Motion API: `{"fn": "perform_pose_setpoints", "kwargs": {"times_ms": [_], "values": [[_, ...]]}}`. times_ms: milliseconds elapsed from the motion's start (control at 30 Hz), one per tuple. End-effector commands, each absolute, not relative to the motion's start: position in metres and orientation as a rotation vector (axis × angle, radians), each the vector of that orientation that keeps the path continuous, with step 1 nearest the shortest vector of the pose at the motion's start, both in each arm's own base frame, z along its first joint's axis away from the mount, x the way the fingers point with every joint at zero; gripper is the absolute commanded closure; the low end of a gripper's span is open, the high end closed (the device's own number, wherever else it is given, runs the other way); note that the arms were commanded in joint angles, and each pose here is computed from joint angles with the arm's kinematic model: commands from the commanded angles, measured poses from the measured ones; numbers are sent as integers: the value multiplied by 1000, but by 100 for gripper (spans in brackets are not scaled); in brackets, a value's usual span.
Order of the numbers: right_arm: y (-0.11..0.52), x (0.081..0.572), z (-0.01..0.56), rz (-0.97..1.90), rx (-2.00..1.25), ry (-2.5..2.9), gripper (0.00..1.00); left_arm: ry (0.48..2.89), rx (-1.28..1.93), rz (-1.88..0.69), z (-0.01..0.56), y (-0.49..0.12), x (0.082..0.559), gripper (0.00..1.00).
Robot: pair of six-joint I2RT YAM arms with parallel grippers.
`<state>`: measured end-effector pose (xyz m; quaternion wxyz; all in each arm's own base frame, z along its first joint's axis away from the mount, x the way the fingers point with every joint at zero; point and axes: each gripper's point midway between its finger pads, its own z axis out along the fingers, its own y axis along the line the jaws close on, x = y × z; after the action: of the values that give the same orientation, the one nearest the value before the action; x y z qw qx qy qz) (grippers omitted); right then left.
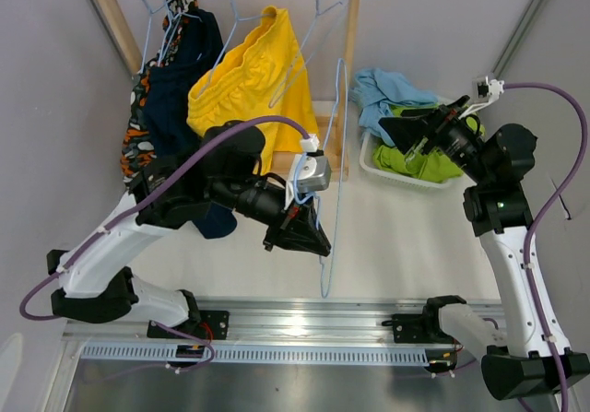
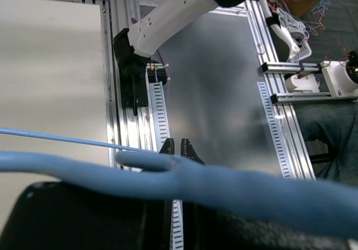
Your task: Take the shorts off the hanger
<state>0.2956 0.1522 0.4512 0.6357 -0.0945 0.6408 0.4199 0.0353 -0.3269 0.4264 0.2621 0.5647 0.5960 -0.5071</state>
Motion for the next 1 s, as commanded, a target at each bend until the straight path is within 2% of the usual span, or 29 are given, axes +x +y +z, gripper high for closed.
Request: {"fn": "perform_pose_setpoints", "kwargs": {"times_ms": [0,467,933,967], "values": [[154,281,475,992,-225,1354,1,1561,1526,-1432,436,-328,29,99],[178,252,492,1144,-261,1270,0,1570,1537,-1437,427,-341,34,99],[243,261,468,1258,-303,1299,1,1556,1546,-1464,425,-345,32,99],[247,263,466,1261,-312,1299,30,1550,1543,-1465,426,-345,32,99]]}}
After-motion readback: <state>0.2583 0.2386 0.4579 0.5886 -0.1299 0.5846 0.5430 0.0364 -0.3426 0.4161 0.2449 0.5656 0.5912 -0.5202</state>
